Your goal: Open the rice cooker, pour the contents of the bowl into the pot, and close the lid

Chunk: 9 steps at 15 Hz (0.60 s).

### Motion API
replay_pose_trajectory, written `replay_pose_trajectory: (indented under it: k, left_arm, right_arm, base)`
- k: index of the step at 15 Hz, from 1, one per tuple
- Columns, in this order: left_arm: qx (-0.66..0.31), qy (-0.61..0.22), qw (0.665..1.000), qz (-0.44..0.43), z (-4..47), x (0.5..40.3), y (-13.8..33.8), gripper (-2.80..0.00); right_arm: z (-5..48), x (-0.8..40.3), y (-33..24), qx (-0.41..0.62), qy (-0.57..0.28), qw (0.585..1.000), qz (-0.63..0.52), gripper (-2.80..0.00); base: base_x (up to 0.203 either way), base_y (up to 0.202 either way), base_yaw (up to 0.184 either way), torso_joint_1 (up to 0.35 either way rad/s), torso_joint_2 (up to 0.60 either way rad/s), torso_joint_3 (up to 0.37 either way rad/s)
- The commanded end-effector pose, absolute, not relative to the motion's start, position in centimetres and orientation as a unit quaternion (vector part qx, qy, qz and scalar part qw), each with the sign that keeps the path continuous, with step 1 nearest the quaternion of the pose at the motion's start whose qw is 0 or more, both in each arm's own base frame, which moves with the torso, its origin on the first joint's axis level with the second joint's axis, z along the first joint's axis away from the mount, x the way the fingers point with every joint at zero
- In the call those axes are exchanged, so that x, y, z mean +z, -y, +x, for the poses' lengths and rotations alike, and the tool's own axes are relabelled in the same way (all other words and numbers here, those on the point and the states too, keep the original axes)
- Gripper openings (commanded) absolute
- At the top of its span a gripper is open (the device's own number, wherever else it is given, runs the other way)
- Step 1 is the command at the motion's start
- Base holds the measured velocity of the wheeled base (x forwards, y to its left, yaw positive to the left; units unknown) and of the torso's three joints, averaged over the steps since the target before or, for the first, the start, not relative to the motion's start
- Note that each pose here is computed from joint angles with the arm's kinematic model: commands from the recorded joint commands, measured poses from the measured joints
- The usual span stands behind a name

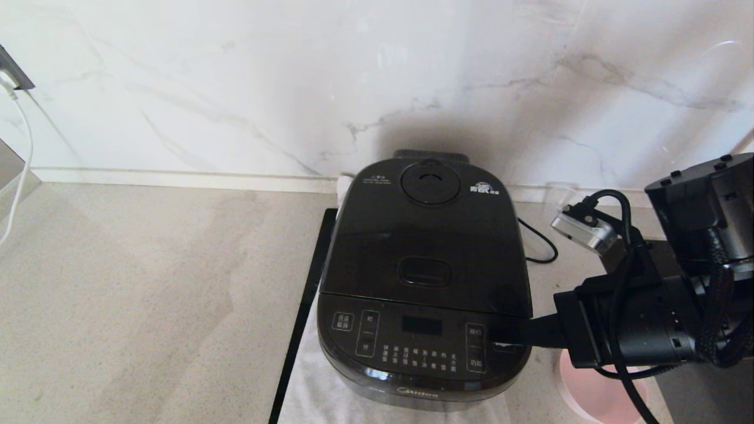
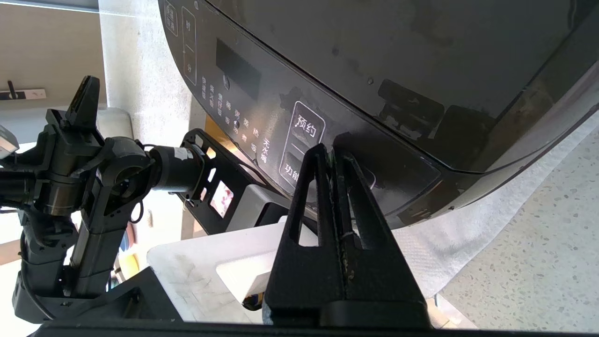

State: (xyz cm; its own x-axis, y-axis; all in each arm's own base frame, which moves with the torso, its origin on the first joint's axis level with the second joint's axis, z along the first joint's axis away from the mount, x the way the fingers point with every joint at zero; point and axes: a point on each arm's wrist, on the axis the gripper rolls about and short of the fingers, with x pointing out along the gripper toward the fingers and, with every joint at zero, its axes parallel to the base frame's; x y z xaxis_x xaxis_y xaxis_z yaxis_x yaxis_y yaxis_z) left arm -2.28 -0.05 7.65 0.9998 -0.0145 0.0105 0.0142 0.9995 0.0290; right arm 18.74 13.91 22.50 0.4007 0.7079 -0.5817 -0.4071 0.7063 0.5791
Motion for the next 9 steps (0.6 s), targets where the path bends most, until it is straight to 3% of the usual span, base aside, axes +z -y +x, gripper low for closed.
replay_pose_trajectory:
  k: [1, 9]
  left_arm:
    - [-0.008, 0.001, 1.000, 0.015, -2.2, 7.4, 0.0, -2.80]
    - [-0.008, 0.001, 1.000, 0.015, -2.2, 7.4, 0.0, -2.80]
  right_arm:
    - [18.8, 22.4, -13.9, 0.340, -0.431, 0.817, 0.176, -2.80]
    - [18.1, 24.3, -13.3, 0.351, -0.398, 0.827, 0.185, -2.80]
  base:
    - [0.000, 0.000, 0.000, 0.000, 0.00, 0.000]
    - [0.000, 0.000, 0.000, 0.000, 0.00, 0.000]
